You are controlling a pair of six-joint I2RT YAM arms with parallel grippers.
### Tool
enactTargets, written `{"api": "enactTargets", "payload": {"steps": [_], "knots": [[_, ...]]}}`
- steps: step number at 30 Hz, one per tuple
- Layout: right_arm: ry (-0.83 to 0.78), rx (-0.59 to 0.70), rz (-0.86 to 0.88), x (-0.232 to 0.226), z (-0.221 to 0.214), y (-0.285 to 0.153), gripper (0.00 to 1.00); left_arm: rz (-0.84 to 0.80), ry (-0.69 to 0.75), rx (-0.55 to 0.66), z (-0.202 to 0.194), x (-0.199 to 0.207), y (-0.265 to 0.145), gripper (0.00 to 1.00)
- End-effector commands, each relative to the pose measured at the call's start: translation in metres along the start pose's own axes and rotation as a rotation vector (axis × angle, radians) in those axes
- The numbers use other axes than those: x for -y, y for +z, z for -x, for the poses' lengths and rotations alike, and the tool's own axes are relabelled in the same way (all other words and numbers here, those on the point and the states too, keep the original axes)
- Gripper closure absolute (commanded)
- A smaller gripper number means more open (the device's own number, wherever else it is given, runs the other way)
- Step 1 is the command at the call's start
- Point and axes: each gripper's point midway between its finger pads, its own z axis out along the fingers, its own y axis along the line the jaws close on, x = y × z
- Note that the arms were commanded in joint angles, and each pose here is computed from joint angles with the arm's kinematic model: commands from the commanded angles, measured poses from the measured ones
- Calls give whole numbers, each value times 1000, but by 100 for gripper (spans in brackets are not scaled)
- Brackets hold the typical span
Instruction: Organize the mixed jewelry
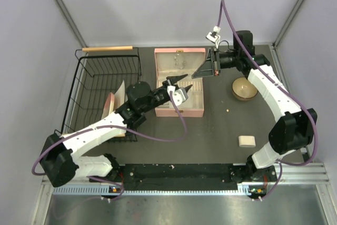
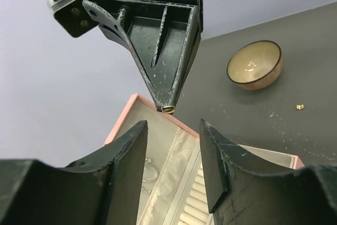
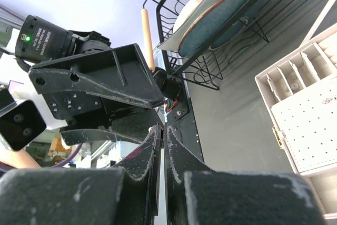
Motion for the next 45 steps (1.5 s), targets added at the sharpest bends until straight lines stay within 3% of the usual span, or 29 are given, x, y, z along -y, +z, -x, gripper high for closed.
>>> {"api": "enactTargets", "payload": {"steps": [1,21,45], "knots": [[-78,16,67,-35,7,-6,98,109,46,115,41,-30,-14,51],[-189,89,153,-113,58,-12,97,122,94,173,98,-63,-26,47],[-164,75,164,-112,49,6,95,188,129,235,115,-76,-30,57]]}}
